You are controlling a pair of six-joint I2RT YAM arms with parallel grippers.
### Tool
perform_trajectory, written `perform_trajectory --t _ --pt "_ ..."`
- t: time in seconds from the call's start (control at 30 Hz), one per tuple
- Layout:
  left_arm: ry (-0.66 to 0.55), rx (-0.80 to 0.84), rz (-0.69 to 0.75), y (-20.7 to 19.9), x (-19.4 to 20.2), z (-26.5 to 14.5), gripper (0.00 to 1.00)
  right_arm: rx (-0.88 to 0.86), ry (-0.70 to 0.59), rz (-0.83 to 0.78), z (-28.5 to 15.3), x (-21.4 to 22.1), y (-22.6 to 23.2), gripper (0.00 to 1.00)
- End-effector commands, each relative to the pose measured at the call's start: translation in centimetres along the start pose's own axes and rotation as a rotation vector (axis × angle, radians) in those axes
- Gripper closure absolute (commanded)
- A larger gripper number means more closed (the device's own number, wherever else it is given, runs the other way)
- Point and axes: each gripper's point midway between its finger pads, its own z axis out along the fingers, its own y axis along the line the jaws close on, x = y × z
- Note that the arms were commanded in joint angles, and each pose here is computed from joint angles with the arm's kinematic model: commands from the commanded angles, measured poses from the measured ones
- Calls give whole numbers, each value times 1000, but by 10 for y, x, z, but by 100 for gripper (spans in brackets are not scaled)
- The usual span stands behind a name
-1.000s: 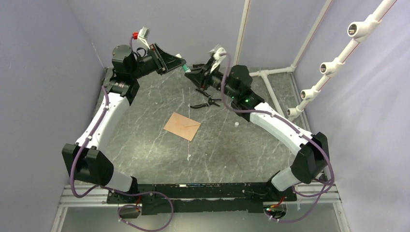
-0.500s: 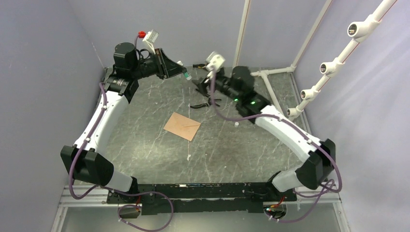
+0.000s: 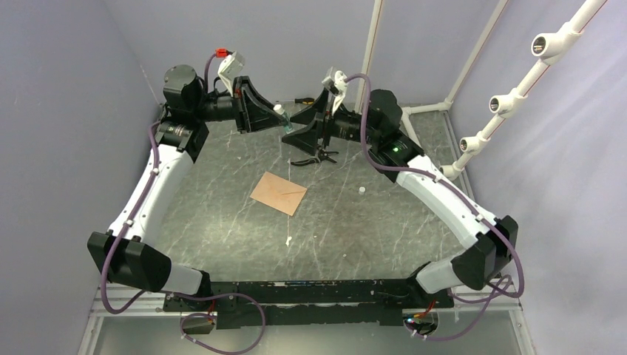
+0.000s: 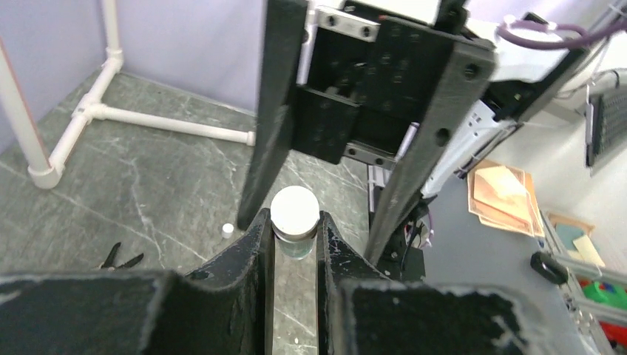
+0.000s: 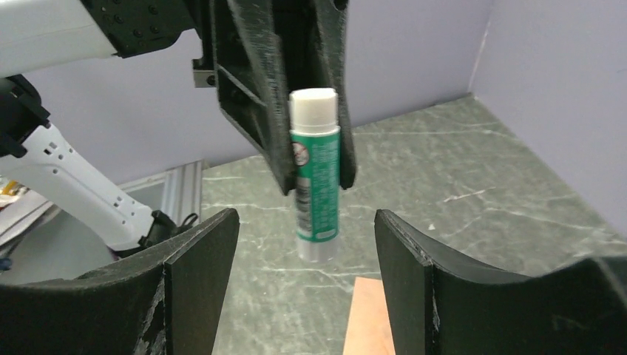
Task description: Place the letter into the envelope and seal it
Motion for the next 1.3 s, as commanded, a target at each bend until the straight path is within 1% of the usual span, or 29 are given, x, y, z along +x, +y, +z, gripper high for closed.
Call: perform_trajectory --t 0.0,0.1,0.17,0.2,0.33,0.4,0.43,0.47,0.5,0.53,0.6,0.7,0.87,0.9,0.93,1.0,1.03,1.1,1.13,1.17,1.2,1.27 --pt "9 138 105 -36 -7 -5 97 -73 -28 35 4 -23 13 29" --pt "11 146 108 -40 -8 -5 97 -102 -23 47 10 -25 14 34" --pt "6 137 109 -39 -9 -5 98 -120 -14 59 15 -24 13 42" --pt "3 133 110 -39 -10 -5 98 -124 -13 70 17 -23 11 49" --pt "-26 96 86 -36 -18 -4 98 -136 -20 105 24 -21 9 84" --pt "-62 45 53 -30 -25 -3 98 -129 -42 125 26 -22 8 95" --pt "-86 26 40 -27 -30 -2 97 -127 -63 135 27 -24 8 98" --pt "-109 8 24 -25 -34 -2 95 -124 -86 151 27 -26 7 100" --pt "-132 -8 7 -24 -37 -2 90 -119 -120 159 27 -28 6 100" --pt "-153 -17 -3 -23 -40 -2 87 -113 -150 181 27 -31 6 100" --pt "-198 -17 -15 -24 -47 -1 76 -126 -204 204 26 -38 8 100" --pt "-233 -18 -62 -22 -47 -1 66 -138 -244 229 26 -44 9 100" --pt "-287 -11 -110 -18 -51 0 58 -171 -261 253 28 -48 12 100" --pt "-300 -10 -126 -17 -52 0 58 -187 -260 262 29 -49 14 100" --pt "-307 -4 -130 -16 -51 0 63 -204 -259 269 29 -49 17 100" --pt "-312 3 -131 -16 -51 1 90 -218 -262 291 28 -51 19 100" --pt "-310 -1 -131 -14 -51 1 97 -223 -259 298 28 -50 19 99" --pt "-304 -14 -127 -12 -50 1 97 -211 -243 315 28 -46 18 81" --pt "-301 -16 -122 -13 -49 1 98 -205 -233 316 28 -43 18 69" --pt "-296 -17 -113 -14 -49 1 97 -191 -221 322 26 -38 16 60" --pt "-290 -18 -104 -14 -49 1 98 -179 -213 324 25 -35 14 56" --pt "-275 -24 -97 -15 -48 1 98 -174 -205 327 21 -32 13 53"
